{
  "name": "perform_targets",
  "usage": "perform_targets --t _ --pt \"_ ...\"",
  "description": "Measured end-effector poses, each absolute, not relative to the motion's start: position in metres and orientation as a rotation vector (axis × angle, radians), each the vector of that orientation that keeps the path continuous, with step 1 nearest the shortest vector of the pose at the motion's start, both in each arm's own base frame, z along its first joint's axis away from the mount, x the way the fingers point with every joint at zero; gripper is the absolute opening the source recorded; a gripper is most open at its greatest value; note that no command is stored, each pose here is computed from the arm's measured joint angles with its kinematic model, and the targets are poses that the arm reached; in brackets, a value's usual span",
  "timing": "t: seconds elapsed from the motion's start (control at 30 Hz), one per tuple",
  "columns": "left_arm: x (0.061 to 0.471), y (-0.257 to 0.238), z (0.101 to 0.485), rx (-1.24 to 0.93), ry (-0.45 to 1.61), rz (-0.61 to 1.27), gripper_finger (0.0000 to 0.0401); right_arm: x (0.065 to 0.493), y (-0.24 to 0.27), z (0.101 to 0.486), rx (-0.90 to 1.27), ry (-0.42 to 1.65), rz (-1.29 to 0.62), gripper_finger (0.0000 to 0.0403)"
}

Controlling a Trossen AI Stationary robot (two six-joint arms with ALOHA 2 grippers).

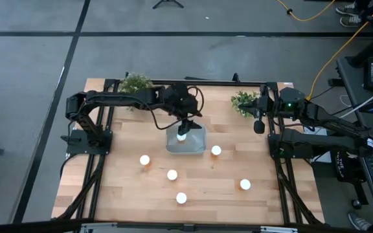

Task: Pick and place pill bottles into a basket
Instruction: Put the orange pill bottle into the gray bin

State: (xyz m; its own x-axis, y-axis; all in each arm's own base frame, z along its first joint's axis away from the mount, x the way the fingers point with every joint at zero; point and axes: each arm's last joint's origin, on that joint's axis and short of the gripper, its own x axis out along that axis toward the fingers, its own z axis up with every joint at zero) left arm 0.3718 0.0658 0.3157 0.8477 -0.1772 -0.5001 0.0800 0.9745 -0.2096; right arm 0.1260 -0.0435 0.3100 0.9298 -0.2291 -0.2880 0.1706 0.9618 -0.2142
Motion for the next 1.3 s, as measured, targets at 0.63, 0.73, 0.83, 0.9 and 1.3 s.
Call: perform_targets --t 0.63,0.73,0.83,0.9,1.3 --pt "0.315 0.048 0.441 0.143 0.472 0.021 0.0281 0.127 -0.039 0.31 -0.256 0.308 -0.129 0.0019" --pt "0.291 0.043 0.439 0.114 0.621 0.091 0.0281 0.128 -0.039 0.311 -0.259 0.303 -0.13 0.0019" --pt "0.267 0.033 0.435 0.041 0.763 0.122 0.0284 0.127 -0.039 0.311 -0.261 0.303 -0.132 0.0019" --pt "0.256 0.027 0.431 -0.007 0.863 0.129 0.0288 0.128 -0.039 0.311 -0.266 0.306 -0.141 0.0019" --pt "0.241 -0.017 0.376 -0.051 1.227 0.125 0.0315 0.128 -0.041 0.314 -0.289 0.28 -0.187 0.0019"
